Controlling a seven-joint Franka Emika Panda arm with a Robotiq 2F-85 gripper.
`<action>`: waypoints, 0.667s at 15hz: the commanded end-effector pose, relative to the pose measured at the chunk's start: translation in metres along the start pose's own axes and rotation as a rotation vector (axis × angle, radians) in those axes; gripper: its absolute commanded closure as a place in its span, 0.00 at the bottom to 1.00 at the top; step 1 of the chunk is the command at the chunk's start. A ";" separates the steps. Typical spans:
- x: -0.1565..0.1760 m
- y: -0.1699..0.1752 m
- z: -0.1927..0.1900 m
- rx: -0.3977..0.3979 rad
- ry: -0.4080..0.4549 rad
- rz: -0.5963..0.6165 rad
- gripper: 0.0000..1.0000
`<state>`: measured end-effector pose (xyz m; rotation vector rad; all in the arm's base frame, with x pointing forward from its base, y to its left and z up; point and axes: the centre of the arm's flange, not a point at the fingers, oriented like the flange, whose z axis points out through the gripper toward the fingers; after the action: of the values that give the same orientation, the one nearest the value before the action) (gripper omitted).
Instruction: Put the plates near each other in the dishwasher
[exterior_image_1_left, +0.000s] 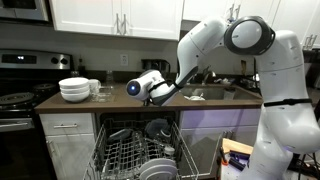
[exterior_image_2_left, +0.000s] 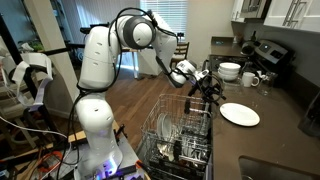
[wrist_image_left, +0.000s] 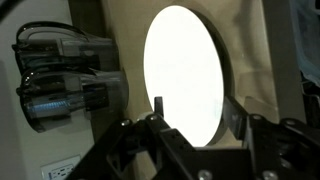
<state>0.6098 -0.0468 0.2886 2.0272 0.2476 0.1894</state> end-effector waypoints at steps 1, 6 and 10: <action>0.010 0.002 0.008 -0.010 -0.005 -0.005 0.40; 0.012 0.001 0.006 0.008 0.008 -0.003 0.03; 0.007 -0.007 -0.009 0.036 0.035 -0.018 0.00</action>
<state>0.6163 -0.0441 0.2858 2.0351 0.2512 0.1995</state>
